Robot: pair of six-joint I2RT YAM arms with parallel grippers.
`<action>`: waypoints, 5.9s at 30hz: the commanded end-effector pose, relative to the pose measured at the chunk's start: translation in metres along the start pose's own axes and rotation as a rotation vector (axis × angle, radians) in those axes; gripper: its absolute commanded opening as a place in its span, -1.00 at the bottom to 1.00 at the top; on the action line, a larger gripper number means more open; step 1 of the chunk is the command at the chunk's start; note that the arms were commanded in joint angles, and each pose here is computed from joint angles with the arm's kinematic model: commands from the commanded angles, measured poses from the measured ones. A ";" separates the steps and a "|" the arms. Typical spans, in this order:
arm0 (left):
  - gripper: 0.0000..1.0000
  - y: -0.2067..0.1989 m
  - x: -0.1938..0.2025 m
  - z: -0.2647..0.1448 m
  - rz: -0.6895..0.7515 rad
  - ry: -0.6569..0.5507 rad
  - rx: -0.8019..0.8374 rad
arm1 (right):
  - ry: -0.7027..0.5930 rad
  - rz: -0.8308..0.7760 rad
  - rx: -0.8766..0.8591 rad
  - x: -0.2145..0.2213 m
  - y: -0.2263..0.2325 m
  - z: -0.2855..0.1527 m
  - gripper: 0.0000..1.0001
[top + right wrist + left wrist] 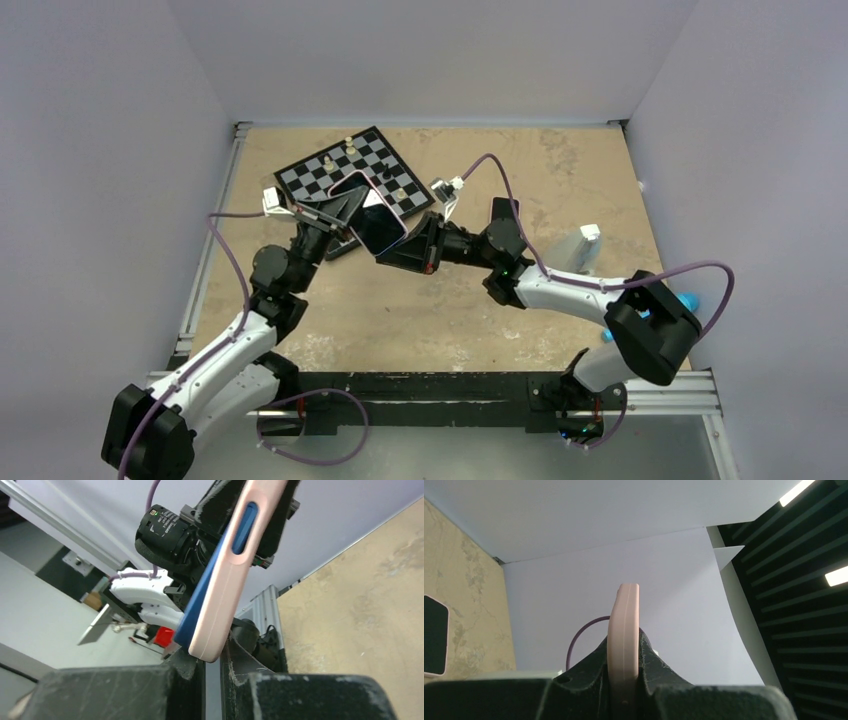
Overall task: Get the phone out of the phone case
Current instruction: Remove the phone case from the phone, then place the phone case at the center of the board, then place the phone at the center of the board.
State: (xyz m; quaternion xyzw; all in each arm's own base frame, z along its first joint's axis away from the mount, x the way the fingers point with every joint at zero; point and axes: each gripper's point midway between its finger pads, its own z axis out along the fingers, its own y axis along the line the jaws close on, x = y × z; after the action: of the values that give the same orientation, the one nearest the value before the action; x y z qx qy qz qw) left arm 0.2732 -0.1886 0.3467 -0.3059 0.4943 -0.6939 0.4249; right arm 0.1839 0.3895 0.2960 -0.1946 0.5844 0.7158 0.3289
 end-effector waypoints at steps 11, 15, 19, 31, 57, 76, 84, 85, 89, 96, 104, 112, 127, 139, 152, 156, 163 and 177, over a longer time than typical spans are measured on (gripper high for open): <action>-1.00 -0.131 0.078 -0.046 0.095 0.449 0.393 | -0.091 0.400 0.135 -0.014 -0.046 -0.013 -1.00; -1.00 -0.122 0.076 -0.045 0.142 0.429 0.348 | 0.008 0.158 0.176 -0.002 -0.049 -0.016 -0.54; -1.00 -0.107 0.066 -0.043 0.281 0.358 0.254 | 0.084 -0.056 0.298 0.015 -0.051 -0.045 0.04; -1.00 -0.071 0.042 -0.037 0.470 0.232 0.128 | 0.050 -0.089 0.167 0.001 0.046 -0.078 0.01; -1.00 -0.061 0.039 -0.034 0.412 0.212 0.115 | -0.008 -0.004 0.084 -0.013 0.080 -0.050 -0.15; -1.00 -0.068 0.061 -0.038 0.294 0.329 0.196 | -0.026 0.065 0.103 -0.021 0.056 -0.021 -0.14; -1.00 -0.043 0.080 -0.045 0.315 0.466 0.151 | -0.011 0.064 0.064 -0.029 0.048 -0.004 -0.60; -1.00 -0.038 0.081 -0.047 0.322 0.479 0.138 | -0.013 0.067 0.060 -0.029 0.046 -0.006 -0.84; -0.32 -0.019 0.081 -0.060 0.400 0.510 0.122 | 0.008 0.091 0.014 -0.025 0.050 -0.020 -1.00; 0.35 -0.004 0.090 -0.092 0.505 0.611 0.246 | 0.088 0.102 -0.072 -0.014 0.078 -0.036 -1.00; 0.16 -0.007 0.106 -0.117 0.659 0.761 0.363 | 0.110 0.177 -0.161 -0.011 0.091 -0.041 -1.00; 0.33 -0.008 0.113 -0.132 0.769 0.864 0.404 | 0.112 0.221 -0.230 -0.012 0.101 -0.043 -1.00; 0.06 -0.005 0.095 -0.103 0.779 0.729 0.247 | 0.105 0.222 -0.181 -0.009 0.089 -0.040 -1.00; -0.60 0.010 0.068 -0.079 0.714 0.539 0.062 | 0.090 0.179 -0.047 -0.007 0.062 -0.029 -1.00; -1.00 0.087 0.008 -0.091 0.567 0.260 -0.483 | 0.086 0.111 0.166 0.005 0.022 -0.041 -1.00; -1.00 0.100 -0.003 -0.093 0.552 0.198 -0.536 | 0.095 0.108 0.220 0.016 0.012 -0.053 -1.00; -1.00 0.142 0.021 -0.094 0.542 0.371 -0.558 | 0.040 -0.010 0.478 -0.006 -0.017 -0.081 -1.00; -1.00 0.229 0.071 -0.132 0.412 0.739 -0.724 | -0.150 -0.143 0.994 -0.176 -0.175 -0.148 -1.00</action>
State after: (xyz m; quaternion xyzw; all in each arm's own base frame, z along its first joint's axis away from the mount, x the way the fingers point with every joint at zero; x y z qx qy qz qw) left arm 0.1901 -0.2185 0.0777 -0.1094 0.8728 -0.4255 0.2126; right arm 0.3569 0.2377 0.2438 -0.0149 0.8195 0.3821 0.4269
